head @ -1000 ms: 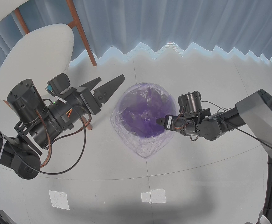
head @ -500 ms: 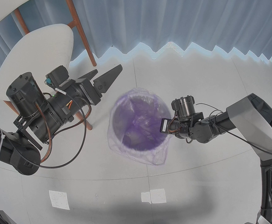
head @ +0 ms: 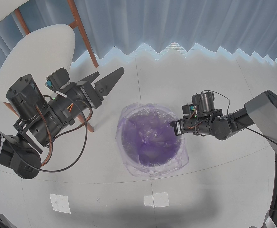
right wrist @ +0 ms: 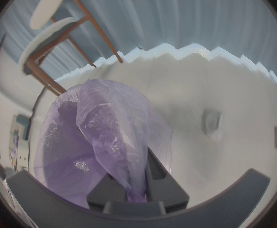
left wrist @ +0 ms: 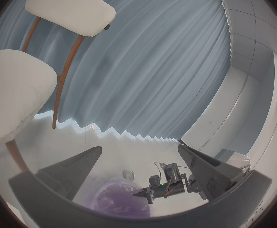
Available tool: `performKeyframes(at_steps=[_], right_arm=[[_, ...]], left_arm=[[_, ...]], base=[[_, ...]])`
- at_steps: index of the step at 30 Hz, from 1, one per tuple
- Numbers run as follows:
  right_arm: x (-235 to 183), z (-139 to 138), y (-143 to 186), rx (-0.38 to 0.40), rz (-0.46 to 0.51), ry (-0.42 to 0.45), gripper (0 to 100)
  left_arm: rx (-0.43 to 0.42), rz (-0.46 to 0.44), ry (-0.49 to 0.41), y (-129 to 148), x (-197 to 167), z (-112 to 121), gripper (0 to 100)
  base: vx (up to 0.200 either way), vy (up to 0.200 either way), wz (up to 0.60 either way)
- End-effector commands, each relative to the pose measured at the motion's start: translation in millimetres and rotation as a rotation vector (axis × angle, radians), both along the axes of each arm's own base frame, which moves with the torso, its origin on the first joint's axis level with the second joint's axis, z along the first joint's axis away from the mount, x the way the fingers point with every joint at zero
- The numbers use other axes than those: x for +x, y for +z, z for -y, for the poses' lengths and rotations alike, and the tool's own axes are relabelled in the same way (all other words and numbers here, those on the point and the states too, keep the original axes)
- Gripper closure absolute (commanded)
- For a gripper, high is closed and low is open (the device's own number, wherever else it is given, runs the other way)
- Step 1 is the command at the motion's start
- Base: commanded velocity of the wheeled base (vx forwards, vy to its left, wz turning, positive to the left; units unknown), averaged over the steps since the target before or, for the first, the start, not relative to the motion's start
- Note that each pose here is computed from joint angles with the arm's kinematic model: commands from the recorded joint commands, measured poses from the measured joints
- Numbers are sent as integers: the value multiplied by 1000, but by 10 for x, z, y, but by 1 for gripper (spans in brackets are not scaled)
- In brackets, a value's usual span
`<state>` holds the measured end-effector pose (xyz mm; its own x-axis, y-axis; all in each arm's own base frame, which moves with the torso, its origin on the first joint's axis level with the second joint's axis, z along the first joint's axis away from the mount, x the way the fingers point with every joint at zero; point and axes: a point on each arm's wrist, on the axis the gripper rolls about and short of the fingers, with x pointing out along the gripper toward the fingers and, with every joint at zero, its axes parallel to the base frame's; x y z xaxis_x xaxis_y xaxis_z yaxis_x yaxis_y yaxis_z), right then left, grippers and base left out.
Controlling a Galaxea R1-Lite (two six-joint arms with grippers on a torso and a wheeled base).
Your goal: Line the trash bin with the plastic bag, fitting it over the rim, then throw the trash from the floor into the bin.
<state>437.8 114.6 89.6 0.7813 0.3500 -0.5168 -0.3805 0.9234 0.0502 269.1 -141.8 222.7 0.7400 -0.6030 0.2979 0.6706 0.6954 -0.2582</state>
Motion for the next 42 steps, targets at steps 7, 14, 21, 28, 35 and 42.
performKeyframes(at_steps=[7, 14, 21, 28, 35, 42], right_arm=[[114, 414, -131, -99, 197, 247, 100], [110, 412, -230, -103, 190, 263, 100], [171, 403, -334, -101, 179, 264, 0], [147, 387, -70, -28, 222, 254, 0], [71, 437, 201, 72, 245, 208, 0], [-22, 720, 489, 199, 341, 102, 0]], left_arm=[[33, -32, -25, -118, -37, 1, 0], [35, -35, -27, -130, -35, 7, 0], [36, -35, -28, -134, -34, 13, 0], [37, -39, -24, -133, -23, 3, 0], [57, -78, -19, -236, -39, -31, 0], [106, -186, 7, -415, -21, -113, 0]], base=[[0, 0, 0], [0, 0, 0], [0, 0, 0], [0, 0, 0], [0, 0, 0], [0, 0, 0]])
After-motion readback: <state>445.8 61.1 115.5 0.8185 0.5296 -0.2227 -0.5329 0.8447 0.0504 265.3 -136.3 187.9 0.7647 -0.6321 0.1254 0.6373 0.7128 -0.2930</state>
